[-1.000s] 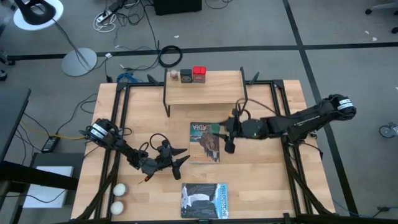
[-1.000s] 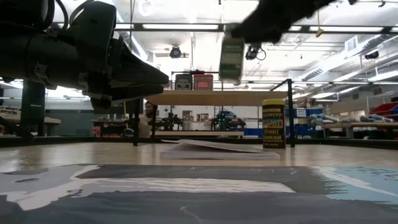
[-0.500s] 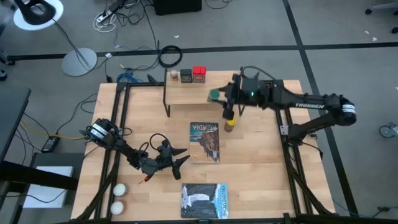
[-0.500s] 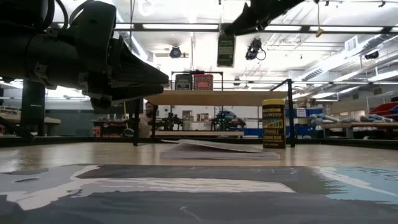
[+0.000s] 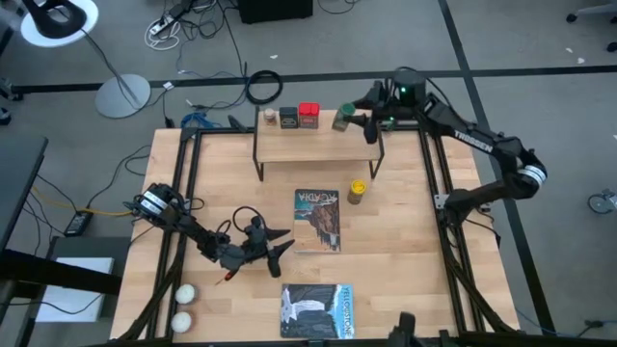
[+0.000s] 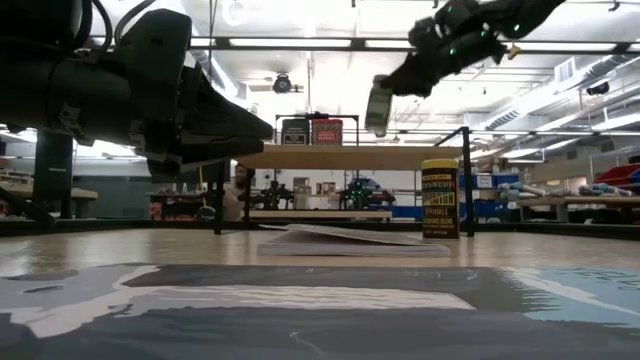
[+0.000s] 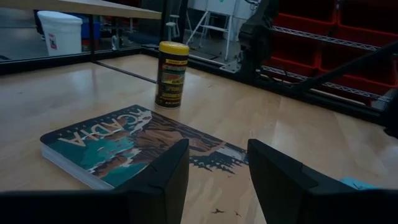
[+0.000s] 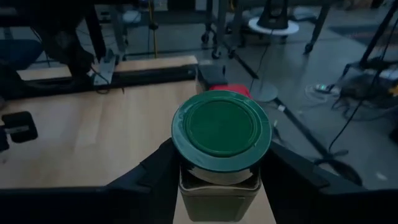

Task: Shelf spices
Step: Put the green seasoning bottle on the shelf

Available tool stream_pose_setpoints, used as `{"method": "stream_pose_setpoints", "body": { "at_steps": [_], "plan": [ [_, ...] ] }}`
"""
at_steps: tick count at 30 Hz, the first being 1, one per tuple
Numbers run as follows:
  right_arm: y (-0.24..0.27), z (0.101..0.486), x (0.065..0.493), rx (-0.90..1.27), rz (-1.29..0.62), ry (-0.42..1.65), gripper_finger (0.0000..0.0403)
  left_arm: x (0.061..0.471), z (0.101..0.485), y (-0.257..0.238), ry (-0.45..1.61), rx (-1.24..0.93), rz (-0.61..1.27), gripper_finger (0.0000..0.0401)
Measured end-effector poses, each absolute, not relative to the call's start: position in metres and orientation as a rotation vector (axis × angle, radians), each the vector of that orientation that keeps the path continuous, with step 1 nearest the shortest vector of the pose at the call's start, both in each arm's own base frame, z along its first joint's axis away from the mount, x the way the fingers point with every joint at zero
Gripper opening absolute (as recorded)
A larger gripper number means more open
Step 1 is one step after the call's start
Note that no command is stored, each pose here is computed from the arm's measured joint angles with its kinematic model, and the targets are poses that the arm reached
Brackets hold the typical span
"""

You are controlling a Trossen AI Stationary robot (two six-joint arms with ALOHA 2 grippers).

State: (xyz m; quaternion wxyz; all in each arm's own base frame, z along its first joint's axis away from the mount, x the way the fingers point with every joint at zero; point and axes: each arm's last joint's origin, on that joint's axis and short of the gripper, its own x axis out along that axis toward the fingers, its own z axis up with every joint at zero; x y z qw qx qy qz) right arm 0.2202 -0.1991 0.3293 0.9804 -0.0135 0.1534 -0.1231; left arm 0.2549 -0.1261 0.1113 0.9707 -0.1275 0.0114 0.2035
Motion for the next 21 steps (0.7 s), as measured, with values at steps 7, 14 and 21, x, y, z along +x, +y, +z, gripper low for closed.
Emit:
{"method": "stream_pose_setpoints", "body": {
  "at_steps": [7,14,21],
  "plan": [
    [-0.230,0.303,0.231,0.013,-0.212,0.320,0.0189,0.256,0.111,-0.125,0.022,-0.261,0.416,0.0167],
    [-0.251,0.308,0.250,0.007,-0.194,0.339,0.0189,0.255,0.110,-0.125,0.028,-0.260,0.417,0.0167],
    [-0.257,0.313,0.257,0.010,-0.166,0.408,0.0190,0.255,0.107,-0.124,0.054,-0.259,0.424,0.0167]
  ]
}}
